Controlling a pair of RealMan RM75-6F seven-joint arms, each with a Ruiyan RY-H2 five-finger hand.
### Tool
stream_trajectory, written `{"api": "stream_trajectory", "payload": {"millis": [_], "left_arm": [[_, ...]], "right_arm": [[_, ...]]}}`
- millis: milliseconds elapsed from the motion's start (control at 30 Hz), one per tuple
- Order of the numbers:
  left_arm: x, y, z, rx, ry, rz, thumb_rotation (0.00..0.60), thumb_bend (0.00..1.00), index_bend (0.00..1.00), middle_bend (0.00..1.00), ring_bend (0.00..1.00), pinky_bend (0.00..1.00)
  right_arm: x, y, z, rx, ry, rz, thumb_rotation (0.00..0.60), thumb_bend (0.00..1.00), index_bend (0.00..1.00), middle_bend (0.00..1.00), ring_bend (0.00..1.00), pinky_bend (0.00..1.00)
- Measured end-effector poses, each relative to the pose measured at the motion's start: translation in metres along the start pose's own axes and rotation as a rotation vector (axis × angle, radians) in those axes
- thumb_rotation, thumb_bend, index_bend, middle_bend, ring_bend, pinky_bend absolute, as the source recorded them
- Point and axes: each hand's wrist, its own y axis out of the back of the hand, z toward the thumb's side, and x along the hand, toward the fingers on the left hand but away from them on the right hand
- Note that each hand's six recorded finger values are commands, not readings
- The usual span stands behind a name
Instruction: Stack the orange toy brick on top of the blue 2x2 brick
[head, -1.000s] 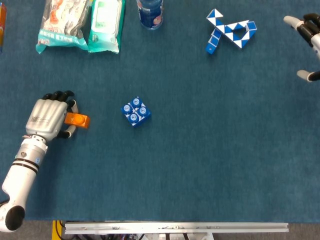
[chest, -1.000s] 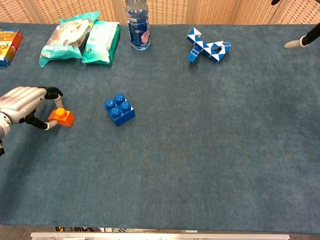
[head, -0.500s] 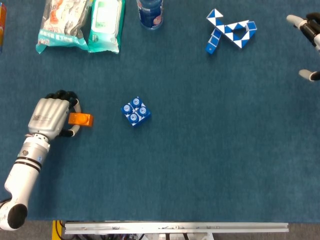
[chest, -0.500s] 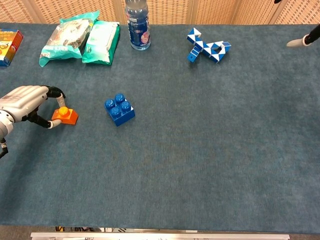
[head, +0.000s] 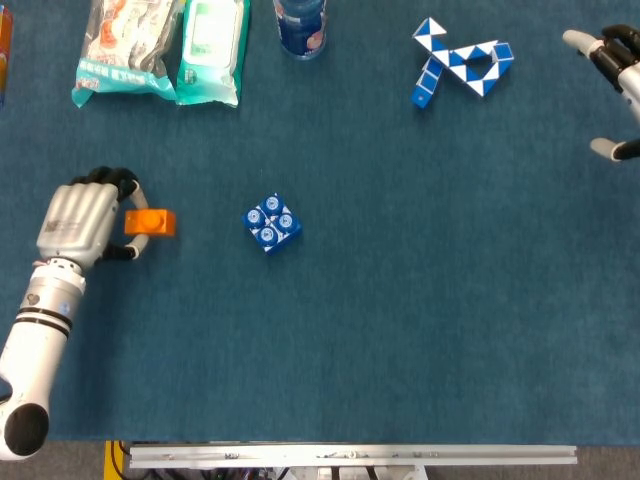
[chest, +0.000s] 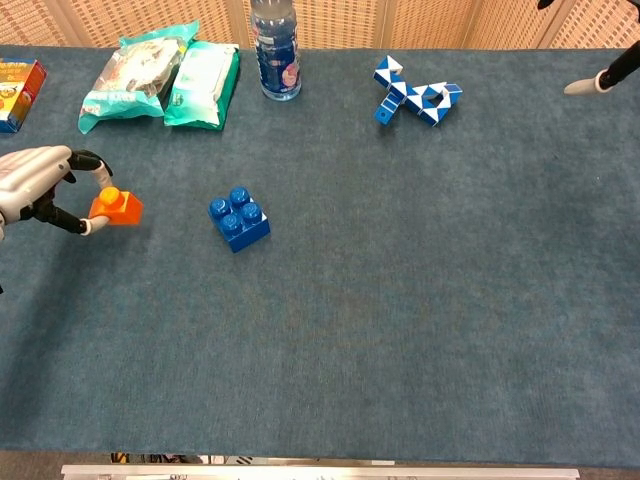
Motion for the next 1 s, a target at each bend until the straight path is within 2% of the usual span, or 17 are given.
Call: {"api": "stream_trajectory", "payload": {"millis": [167,500,1000], "left_arm": [[0.0,0.011,0.007,-0.008,0.012,0.03,0.6,0.31,0.54,0.25,0.18,0.25],[0.002,0.02,0.026,-0.011,0.025,0.028,0.6,0.31,0.54,0.25,0.18,0.26],[0.01,0.019,0.058,-0.03,-0.098,-0.007,0.6,0.31,0.55,0.25,0.18,0.26]], "right_arm": [[-0.002,-0.001,0.001,0.0,0.004,0.0,0.6,0.08,0.11,0.27,0.14,0.23],[0.0,-0.001,-0.002,0.001,0.004,0.0,0.6,0.08,0.11,0.27,0.14,0.23],[0.007,0.002,-0.008,0.001,-0.012,-0.009,0.6,0.08,0.11,0.27,0.14,0.23]]}}
